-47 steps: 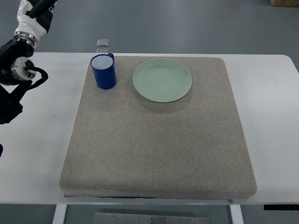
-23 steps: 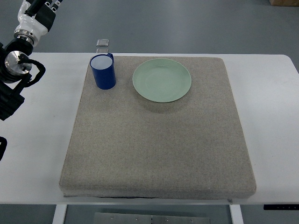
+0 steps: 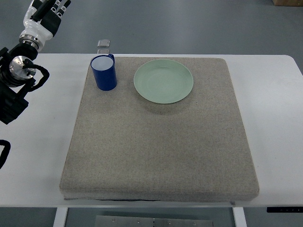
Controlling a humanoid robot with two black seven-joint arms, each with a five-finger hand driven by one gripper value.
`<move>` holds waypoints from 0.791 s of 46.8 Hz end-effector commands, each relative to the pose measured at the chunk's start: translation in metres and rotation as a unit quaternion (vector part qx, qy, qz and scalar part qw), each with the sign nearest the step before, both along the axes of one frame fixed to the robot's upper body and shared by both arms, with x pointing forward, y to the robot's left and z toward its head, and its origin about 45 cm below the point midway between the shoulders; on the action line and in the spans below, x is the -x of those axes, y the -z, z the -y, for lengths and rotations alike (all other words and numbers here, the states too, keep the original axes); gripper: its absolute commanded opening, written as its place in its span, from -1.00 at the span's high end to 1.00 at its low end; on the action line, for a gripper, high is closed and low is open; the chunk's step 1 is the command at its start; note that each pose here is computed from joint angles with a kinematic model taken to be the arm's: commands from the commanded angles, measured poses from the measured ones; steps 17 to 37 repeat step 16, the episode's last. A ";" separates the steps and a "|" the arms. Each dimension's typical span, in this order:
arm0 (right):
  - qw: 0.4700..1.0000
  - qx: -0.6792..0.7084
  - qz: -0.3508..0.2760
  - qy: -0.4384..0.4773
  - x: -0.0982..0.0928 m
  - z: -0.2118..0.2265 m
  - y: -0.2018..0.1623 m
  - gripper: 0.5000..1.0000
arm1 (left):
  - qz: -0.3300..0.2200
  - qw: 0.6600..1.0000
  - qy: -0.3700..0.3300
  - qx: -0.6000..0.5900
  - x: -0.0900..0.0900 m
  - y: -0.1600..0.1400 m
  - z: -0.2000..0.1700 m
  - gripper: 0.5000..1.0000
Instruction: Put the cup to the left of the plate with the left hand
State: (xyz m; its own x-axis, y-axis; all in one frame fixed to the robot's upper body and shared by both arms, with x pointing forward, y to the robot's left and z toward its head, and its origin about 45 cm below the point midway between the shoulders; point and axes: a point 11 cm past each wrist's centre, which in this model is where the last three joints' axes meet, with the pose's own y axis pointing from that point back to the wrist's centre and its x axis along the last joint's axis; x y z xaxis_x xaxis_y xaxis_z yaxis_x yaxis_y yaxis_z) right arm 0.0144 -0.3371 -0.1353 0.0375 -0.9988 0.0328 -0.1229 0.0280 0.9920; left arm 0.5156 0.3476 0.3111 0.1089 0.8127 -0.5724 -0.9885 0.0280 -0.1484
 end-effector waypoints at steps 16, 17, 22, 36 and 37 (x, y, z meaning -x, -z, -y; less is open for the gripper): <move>1.000 -0.010 -0.001 -0.001 -0.001 -0.005 0.000 -0.73 | -0.001 1.000 0.001 -0.001 0.000 0.001 0.002 -0.99; 1.000 -0.010 -0.001 -0.001 -0.001 -0.005 0.000 -0.73 | -0.001 1.000 0.001 -0.001 0.000 0.001 0.002 -0.99; 1.000 -0.010 -0.001 -0.001 -0.001 -0.005 0.000 -0.73 | -0.001 1.000 0.001 -0.001 0.000 0.001 0.002 -0.99; 1.000 -0.010 -0.001 -0.001 -0.001 -0.005 0.000 -0.73 | -0.001 1.000 0.001 -0.001 0.000 0.001 0.002 -0.99; 1.000 -0.010 -0.001 -0.001 -0.001 -0.005 0.000 -0.73 | -0.001 1.000 0.001 -0.001 0.000 0.001 0.002 -0.99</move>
